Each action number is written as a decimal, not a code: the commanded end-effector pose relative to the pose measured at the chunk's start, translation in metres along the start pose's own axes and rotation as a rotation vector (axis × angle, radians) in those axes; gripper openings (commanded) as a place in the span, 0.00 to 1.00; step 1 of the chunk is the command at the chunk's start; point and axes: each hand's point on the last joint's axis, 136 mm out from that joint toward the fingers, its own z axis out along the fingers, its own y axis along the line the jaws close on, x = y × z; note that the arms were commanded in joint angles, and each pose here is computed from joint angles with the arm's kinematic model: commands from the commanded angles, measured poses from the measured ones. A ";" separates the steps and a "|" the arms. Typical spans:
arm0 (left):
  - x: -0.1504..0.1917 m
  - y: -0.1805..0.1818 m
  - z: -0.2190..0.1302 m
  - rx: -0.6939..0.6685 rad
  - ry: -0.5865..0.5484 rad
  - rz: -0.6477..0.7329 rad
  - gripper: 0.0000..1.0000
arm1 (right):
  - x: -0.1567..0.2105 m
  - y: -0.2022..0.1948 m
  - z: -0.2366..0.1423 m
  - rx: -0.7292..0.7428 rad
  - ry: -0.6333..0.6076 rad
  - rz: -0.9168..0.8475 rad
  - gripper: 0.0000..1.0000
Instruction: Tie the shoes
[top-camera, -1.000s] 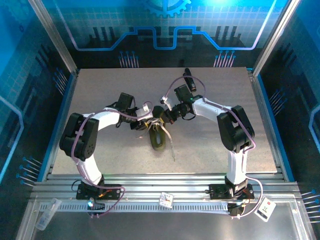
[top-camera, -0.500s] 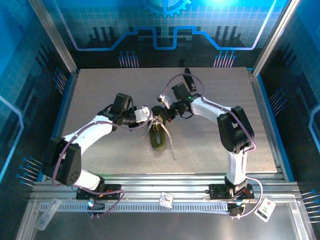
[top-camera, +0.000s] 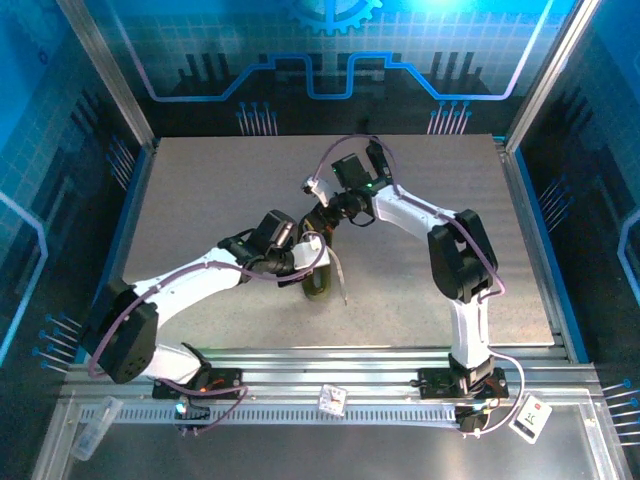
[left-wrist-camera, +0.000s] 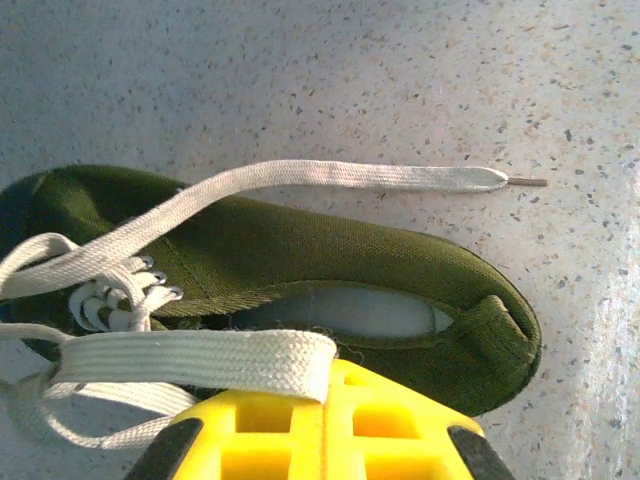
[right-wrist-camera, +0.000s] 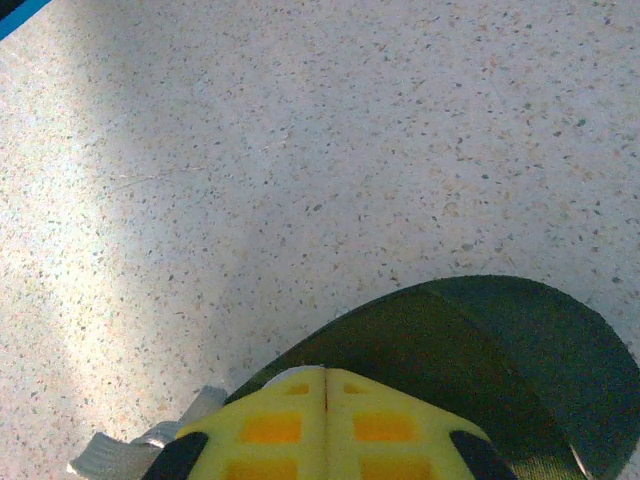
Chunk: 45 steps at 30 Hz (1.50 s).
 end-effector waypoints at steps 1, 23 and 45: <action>-0.011 0.001 0.008 -0.001 -0.004 -0.066 0.00 | -0.002 0.009 0.007 -0.049 0.020 -0.022 0.00; -0.033 0.002 0.038 0.024 -0.049 -0.106 0.00 | -0.034 0.026 0.033 -0.130 -0.032 -0.096 0.00; -0.048 -0.007 0.057 0.071 -0.070 -0.162 0.00 | -0.050 0.031 0.048 -0.161 -0.094 -0.089 0.00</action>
